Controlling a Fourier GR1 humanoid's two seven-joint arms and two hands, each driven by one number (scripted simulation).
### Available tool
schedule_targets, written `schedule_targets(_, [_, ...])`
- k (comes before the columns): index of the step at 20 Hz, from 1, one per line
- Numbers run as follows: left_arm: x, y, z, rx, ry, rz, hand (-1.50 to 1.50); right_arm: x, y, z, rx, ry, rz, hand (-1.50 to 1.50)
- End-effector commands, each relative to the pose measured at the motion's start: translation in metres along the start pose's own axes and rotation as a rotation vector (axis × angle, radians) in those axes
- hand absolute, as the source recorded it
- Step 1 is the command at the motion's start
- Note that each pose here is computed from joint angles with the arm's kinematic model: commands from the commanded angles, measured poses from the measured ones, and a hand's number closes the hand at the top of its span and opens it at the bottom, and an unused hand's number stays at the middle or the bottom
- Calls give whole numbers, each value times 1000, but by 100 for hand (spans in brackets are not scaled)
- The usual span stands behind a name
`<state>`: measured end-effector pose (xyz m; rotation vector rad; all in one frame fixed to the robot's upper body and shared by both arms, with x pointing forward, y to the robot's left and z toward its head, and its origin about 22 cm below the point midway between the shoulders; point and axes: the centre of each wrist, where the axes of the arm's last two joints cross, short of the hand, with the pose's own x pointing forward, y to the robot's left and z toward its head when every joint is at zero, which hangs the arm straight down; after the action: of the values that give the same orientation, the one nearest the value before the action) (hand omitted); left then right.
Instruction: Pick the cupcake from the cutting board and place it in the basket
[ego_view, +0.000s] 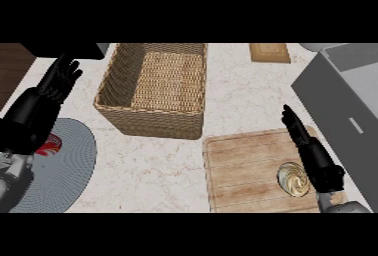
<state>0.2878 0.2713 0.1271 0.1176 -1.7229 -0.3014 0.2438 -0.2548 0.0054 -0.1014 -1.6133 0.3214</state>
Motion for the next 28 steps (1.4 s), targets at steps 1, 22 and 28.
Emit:
schedule_targets(1, [1, -8, 21, 9, 12, 0, 0, 12, -4, -25, 80, -54, -14, 150])
schedule_targets(22, [-54, -5, 31, -62, 29, -2, 0, 88, -33, 28, 88, -388, 561, -150])
schedule_targets(28, [-52, -15, 33, -71, 30, 3, 0, 148, -77, 28, 235, -176, 972, -150])
